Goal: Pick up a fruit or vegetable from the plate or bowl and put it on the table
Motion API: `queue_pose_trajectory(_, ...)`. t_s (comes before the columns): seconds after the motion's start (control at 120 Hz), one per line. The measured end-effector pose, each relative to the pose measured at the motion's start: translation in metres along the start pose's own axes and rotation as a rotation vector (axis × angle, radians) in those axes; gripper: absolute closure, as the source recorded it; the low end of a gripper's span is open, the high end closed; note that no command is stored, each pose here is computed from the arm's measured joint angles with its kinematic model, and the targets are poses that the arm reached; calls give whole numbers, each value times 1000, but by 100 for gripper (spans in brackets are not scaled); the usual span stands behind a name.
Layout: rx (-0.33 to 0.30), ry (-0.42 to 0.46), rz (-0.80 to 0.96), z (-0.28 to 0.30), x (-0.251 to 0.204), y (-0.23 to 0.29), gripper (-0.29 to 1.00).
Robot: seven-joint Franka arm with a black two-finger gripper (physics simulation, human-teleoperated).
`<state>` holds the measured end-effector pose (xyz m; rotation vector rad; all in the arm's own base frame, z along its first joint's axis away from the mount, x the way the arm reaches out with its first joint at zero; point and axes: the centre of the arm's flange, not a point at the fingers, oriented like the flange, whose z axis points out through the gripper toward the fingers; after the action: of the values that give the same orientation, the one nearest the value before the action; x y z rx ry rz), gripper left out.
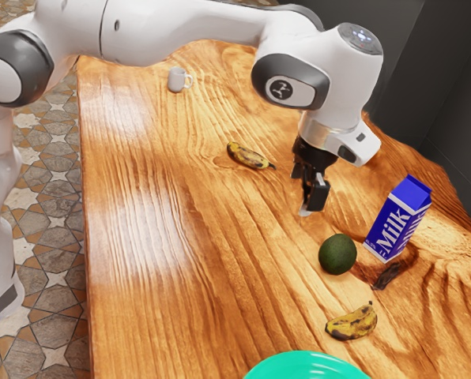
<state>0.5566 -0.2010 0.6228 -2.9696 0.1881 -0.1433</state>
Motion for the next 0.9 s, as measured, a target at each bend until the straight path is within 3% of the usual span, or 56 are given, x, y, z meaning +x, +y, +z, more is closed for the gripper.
queue_pose_trajectory(0.083,69,-20,-171,3,1,-127,0)
queue_pose_trajectory(0.142,69,-20,-191,11,5,-154,0)
queue_pose_trajectory(0.183,21,-6,-111,19,24,-110,0)
queue_pose_trajectory(0.275,-115,76,203,2,43,86,0)
queue_pose_trajectory(0.383,-185,103,334,-6,23,183,0)
queue_pose_trajectory(0.583,-290,91,384,25,20,265,0)
queue_pose_trajectory(0.9,-395,104,362,29,10,308,0)
